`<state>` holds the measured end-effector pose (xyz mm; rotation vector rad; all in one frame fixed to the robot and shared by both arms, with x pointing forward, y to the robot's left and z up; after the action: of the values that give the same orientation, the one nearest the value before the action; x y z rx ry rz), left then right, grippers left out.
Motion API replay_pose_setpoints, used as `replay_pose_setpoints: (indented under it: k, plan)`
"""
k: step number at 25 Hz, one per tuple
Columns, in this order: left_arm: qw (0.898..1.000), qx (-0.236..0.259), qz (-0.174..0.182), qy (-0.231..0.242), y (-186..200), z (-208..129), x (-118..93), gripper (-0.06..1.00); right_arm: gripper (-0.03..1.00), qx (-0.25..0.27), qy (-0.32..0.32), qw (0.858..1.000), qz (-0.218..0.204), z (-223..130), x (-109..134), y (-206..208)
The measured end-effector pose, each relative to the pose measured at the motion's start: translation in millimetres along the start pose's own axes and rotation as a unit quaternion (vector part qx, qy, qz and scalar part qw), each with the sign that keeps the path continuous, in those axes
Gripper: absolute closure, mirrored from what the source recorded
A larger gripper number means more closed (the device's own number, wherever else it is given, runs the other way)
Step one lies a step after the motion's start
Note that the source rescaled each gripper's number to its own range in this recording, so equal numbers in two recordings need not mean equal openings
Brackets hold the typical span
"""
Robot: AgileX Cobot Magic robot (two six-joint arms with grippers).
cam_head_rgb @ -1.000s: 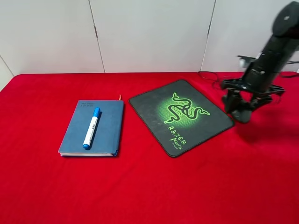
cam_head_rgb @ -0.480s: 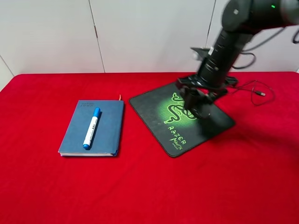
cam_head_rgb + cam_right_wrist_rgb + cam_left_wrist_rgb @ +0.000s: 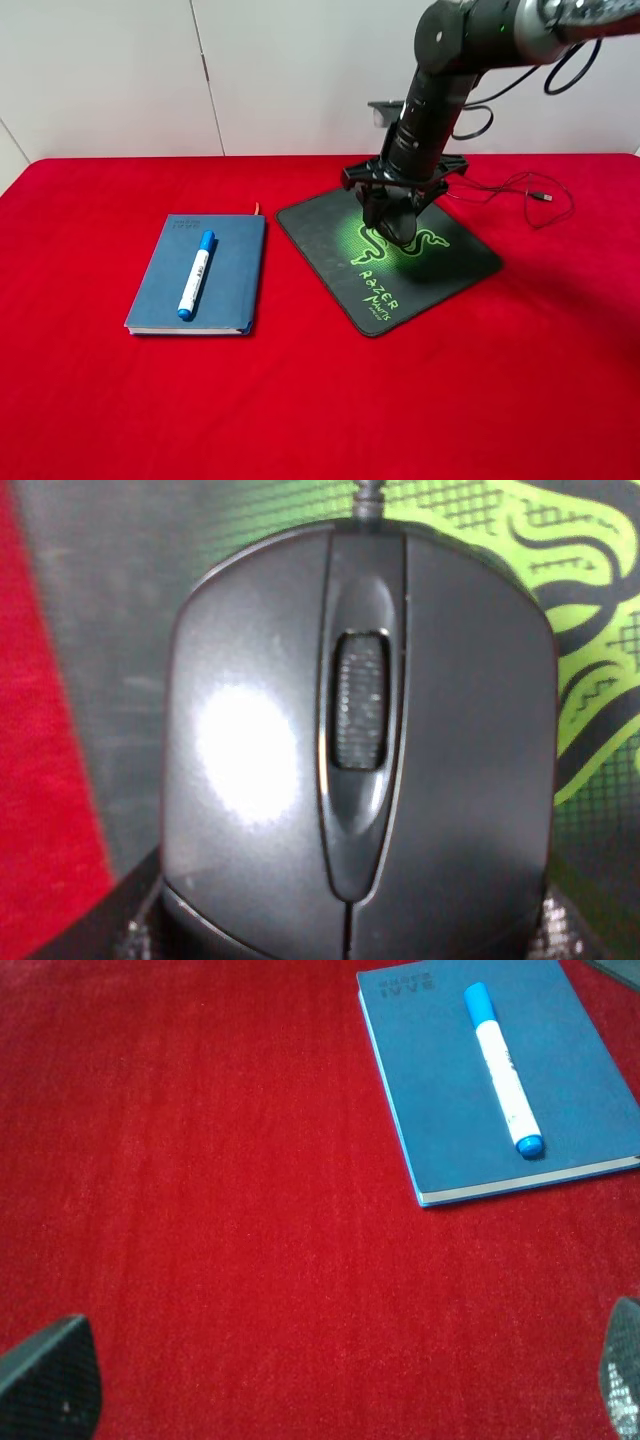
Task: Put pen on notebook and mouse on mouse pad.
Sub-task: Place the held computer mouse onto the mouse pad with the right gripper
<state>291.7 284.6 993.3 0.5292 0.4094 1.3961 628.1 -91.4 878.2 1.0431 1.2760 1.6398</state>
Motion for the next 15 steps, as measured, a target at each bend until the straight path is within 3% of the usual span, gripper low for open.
replay_pose_setpoints:
  k: [15]
  plan:
    - [1.000, 0.000, 0.000, 0.000, 0, 0, 0, -0.05, 0.97, -0.026, 0.012, 0.999, -0.022, 13, -10, -26]
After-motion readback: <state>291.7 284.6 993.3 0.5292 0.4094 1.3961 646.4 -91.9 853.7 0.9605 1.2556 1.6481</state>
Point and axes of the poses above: a point on each arm's last joint axis where the gripper is mounted, y pointing back along that axis away from the gripper, x along the wrist's bending axis when the last joint is at zero, z = x × y, the point moved 8 cm from there along -y, pointing out along that axis toward the gripper, and after that the axes turned 2 degrees about y, right-handed, at the moved point
